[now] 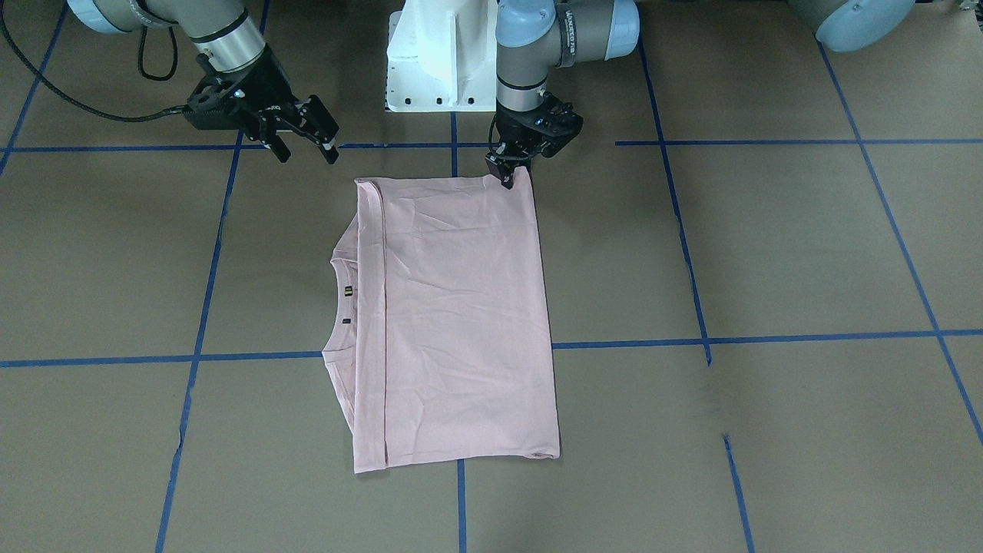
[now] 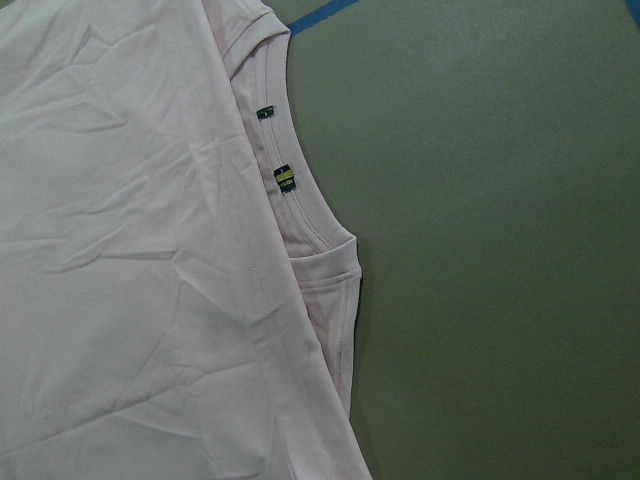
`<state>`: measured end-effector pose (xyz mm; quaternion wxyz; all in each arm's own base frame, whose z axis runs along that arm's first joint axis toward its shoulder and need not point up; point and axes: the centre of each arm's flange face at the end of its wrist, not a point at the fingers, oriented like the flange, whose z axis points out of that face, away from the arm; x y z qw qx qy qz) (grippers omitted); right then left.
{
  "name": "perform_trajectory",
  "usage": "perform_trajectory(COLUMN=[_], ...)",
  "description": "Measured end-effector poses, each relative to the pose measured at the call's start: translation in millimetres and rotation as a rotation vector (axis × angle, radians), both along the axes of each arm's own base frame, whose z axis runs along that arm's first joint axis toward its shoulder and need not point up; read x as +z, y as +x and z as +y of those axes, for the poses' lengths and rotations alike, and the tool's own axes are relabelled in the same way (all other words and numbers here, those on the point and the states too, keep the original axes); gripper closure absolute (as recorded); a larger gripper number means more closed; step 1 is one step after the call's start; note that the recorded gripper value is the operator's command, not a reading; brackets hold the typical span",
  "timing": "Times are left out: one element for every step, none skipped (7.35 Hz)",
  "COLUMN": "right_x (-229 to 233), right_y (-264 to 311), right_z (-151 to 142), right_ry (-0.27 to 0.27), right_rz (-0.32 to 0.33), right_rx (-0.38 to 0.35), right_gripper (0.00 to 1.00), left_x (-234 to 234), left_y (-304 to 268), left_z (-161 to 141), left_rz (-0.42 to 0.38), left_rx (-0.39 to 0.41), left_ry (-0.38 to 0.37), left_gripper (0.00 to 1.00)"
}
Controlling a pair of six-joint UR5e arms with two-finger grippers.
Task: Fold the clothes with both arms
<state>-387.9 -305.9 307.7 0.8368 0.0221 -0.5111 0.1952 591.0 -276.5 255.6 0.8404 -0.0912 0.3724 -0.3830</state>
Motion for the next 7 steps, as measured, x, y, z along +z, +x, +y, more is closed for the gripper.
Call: perform_trajectory(right_x=[0,1,2,5,10,12,5], right_y=[0,0,-2,-8,-20,-36,-59], right_z=[0,0,0,-3,-7,-14,-22], right_ry=[0.000,-0.001,-0.004,-0.012,-0.028,-0.058,-0.096], right_rz=[0.000,0.002,0.006,0.015,0.035,0.077,0.126], right_rx=[0.000,0.000,-0.001,-0.001,0.002,0.007,0.013], right_gripper=[0.00,0.00,0.00,0.00,0.00,0.00,0.00], left_x=[-2,-5,-11,-21,-27,-29,-31], left_y=[-2,-5,-11,-21,-28,-32,-33], left_z=[0,-1,-2,-5,-7,-9,-10], left_rz=[0.005,0.011,0.026,0.047,0.060,0.065,0.068], left_rx=[0.001,0.004,0.004,0.001,-0.004,-0.008,-0.008], left_ry=[0.001,0.006,0.014,0.022,0.026,0.029,0.031], left_gripper=[1.00,1.00,1.00,1.00,1.00,1.00,1.00])
